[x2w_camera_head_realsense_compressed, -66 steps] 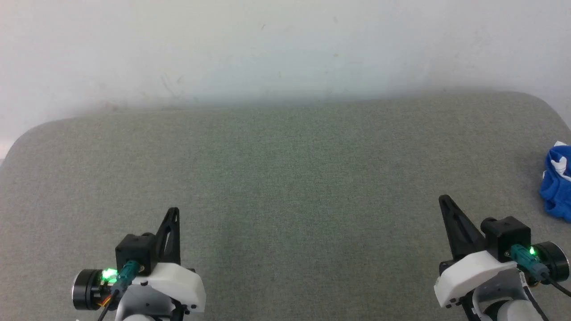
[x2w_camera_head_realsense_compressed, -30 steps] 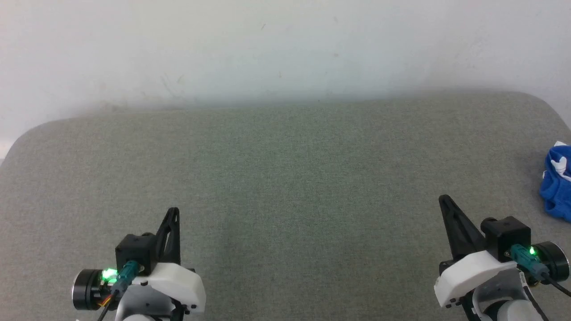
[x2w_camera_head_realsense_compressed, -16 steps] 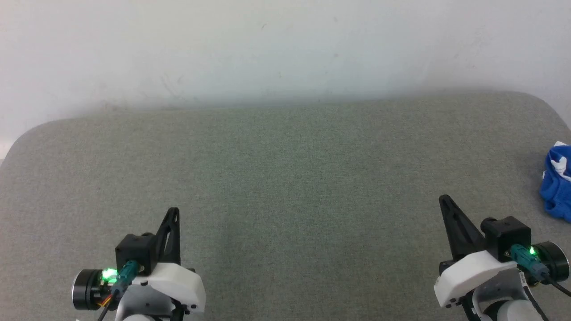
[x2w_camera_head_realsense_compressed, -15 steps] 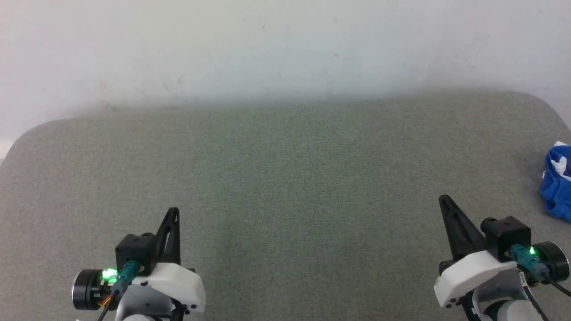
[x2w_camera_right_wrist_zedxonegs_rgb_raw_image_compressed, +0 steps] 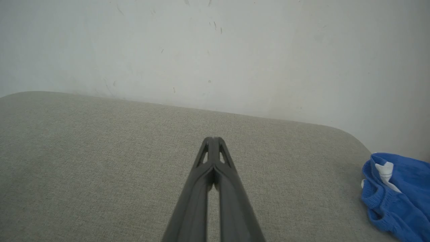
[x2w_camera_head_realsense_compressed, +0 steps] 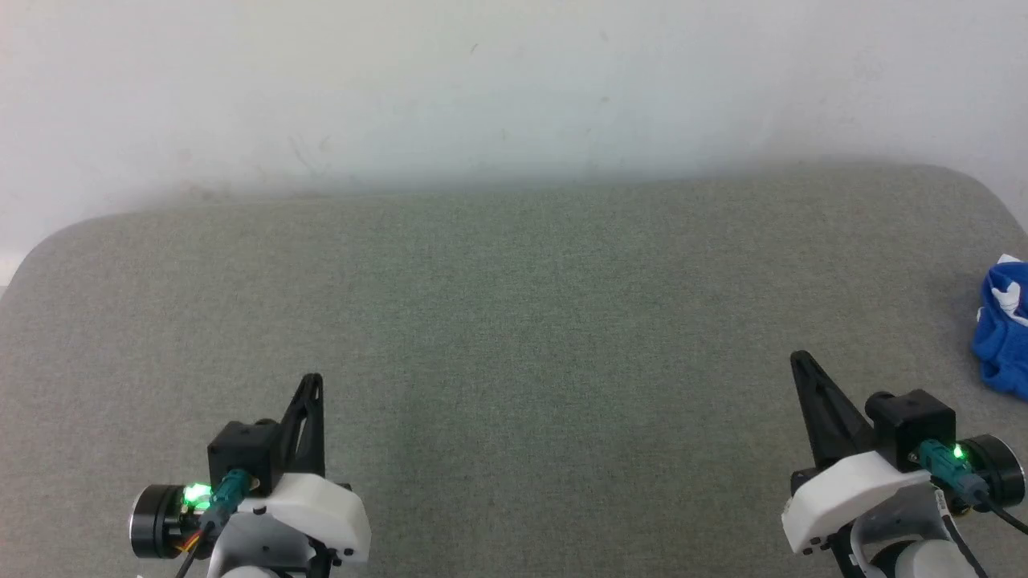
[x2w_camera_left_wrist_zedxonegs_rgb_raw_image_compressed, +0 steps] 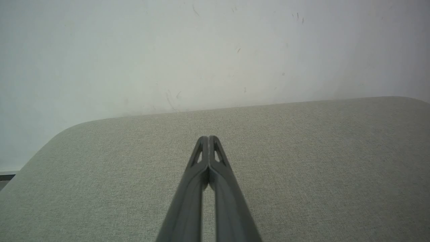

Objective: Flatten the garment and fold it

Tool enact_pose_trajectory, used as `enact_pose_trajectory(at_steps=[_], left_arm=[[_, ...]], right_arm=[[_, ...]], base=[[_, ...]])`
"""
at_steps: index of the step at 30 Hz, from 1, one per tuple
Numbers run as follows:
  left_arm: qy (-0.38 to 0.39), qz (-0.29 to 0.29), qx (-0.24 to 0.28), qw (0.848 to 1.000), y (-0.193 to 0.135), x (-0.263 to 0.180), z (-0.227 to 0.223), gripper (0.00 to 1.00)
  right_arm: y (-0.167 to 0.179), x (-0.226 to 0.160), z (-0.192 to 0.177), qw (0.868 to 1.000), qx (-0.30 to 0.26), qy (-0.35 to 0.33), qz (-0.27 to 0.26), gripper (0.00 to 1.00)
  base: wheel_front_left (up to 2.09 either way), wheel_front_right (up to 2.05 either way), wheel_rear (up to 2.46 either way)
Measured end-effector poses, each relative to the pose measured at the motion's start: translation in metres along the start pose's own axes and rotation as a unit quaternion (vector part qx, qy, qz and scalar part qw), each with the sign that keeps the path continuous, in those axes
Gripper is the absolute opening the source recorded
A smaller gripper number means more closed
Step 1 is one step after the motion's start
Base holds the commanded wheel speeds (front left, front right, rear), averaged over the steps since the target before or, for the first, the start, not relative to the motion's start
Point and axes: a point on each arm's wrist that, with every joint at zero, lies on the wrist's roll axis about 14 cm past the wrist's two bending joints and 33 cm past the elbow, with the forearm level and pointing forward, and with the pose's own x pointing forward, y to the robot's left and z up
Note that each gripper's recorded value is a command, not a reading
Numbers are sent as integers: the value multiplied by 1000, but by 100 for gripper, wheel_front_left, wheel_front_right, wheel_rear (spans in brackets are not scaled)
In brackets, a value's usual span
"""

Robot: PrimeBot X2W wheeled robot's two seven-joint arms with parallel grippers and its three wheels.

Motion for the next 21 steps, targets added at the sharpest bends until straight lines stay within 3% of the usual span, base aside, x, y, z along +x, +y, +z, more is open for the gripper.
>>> enact_pose_trajectory(at_steps=[21], left_arm=[[0,0,0,1000,0,0,0,0]], right_arm=[[0,0,0,1000,0,0,0,0]], base=[[0,0,0]])
